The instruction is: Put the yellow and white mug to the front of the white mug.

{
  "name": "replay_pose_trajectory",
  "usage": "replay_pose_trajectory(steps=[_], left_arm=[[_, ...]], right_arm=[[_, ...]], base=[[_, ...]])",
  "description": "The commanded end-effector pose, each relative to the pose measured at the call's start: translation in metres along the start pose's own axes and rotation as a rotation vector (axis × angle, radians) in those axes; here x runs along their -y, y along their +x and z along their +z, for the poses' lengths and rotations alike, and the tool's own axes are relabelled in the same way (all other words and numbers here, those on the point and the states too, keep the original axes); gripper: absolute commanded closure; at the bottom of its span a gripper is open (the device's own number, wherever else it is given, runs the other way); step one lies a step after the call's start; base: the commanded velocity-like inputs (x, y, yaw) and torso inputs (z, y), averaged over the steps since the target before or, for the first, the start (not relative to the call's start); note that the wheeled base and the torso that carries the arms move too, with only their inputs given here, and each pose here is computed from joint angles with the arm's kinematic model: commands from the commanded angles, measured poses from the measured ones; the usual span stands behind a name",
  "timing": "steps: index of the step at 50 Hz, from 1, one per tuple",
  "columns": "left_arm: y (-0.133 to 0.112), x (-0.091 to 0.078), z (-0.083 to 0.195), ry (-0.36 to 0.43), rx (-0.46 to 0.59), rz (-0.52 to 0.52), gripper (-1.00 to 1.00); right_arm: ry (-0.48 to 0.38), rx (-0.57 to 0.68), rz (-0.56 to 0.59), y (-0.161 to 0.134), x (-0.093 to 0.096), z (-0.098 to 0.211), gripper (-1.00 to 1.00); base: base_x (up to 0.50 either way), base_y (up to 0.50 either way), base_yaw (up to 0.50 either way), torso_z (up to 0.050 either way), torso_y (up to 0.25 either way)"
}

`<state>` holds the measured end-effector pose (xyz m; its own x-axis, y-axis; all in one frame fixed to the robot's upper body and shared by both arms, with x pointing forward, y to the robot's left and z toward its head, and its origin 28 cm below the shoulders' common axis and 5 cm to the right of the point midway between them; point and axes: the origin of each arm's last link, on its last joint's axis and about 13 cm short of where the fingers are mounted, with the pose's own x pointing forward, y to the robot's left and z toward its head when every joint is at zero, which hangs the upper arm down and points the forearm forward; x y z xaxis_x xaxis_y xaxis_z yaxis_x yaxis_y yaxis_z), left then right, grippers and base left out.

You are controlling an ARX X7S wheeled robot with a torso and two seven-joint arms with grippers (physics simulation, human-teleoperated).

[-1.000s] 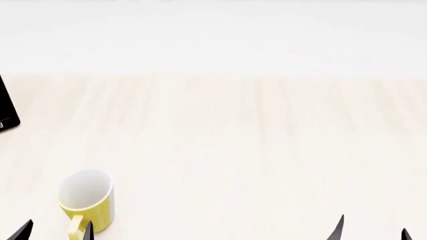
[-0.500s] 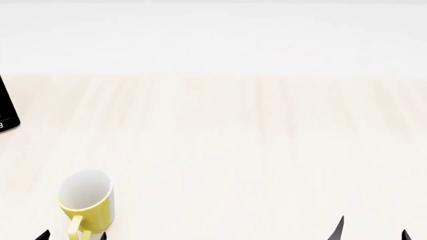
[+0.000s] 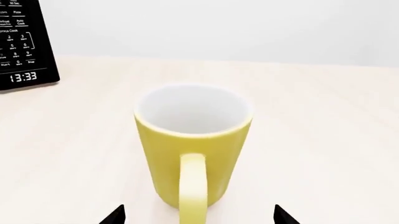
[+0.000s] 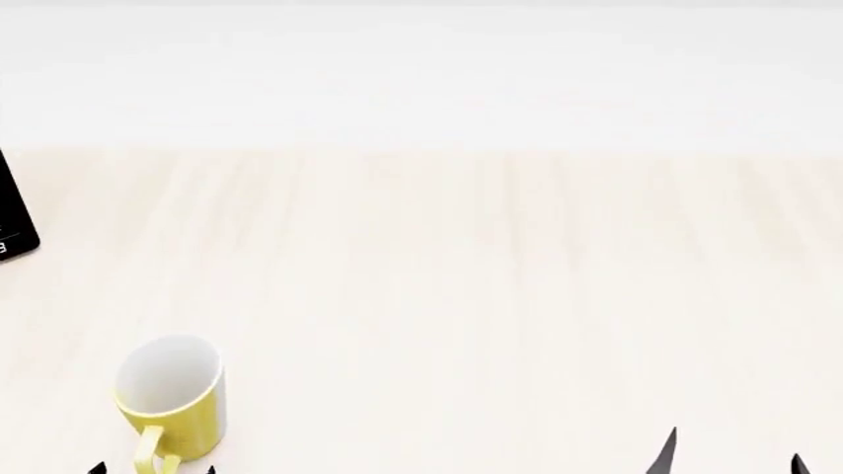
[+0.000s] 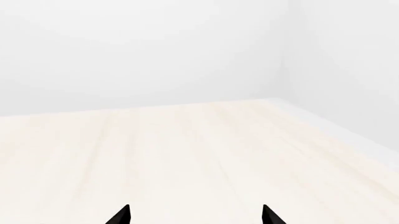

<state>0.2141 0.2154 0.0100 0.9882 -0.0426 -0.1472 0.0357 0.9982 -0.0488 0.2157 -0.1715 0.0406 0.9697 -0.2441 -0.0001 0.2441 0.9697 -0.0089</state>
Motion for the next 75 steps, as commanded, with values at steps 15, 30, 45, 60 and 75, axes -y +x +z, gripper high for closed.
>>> replay_pose_trajectory(steps=[15,30,45,60,75], left_arm=[[0.004,-0.004,-0.001,-0.011,-0.002,0.023,-1.00],[0.001,-0.004,0.000,0.010,0.036,0.010,1.00],[0.000,-0.005,0.000,0.002,0.054,-0.013,1.00],[0.007,-0.010,0.001,-0.055,0.081,-0.085,1.00],[0.042,-0.062,0.061,0.105,0.184,-0.545,1.00]], right_arm=[[-0.004,0.003,0.003,-0.001,0.000,0.000,-1.00],[-0.010,0.004,0.006,-0.001,-0.001,0.000,-1.00],[-0.009,0.005,0.005,-0.001,0.000,0.001,-1.00],[0.000,0.007,0.002,-0.001,0.002,0.003,-1.00],[0.015,0.008,-0.002,-0.002,0.006,0.004,-1.00]], base=[[0.00,0.00,0.00,0.000,0.000],[0.00,0.00,0.00,0.000,0.000],[0.00,0.00,0.00,0.000,0.000],[0.00,0.00,0.00,0.000,0.000],[0.00,0.00,0.00,0.000,0.001]])
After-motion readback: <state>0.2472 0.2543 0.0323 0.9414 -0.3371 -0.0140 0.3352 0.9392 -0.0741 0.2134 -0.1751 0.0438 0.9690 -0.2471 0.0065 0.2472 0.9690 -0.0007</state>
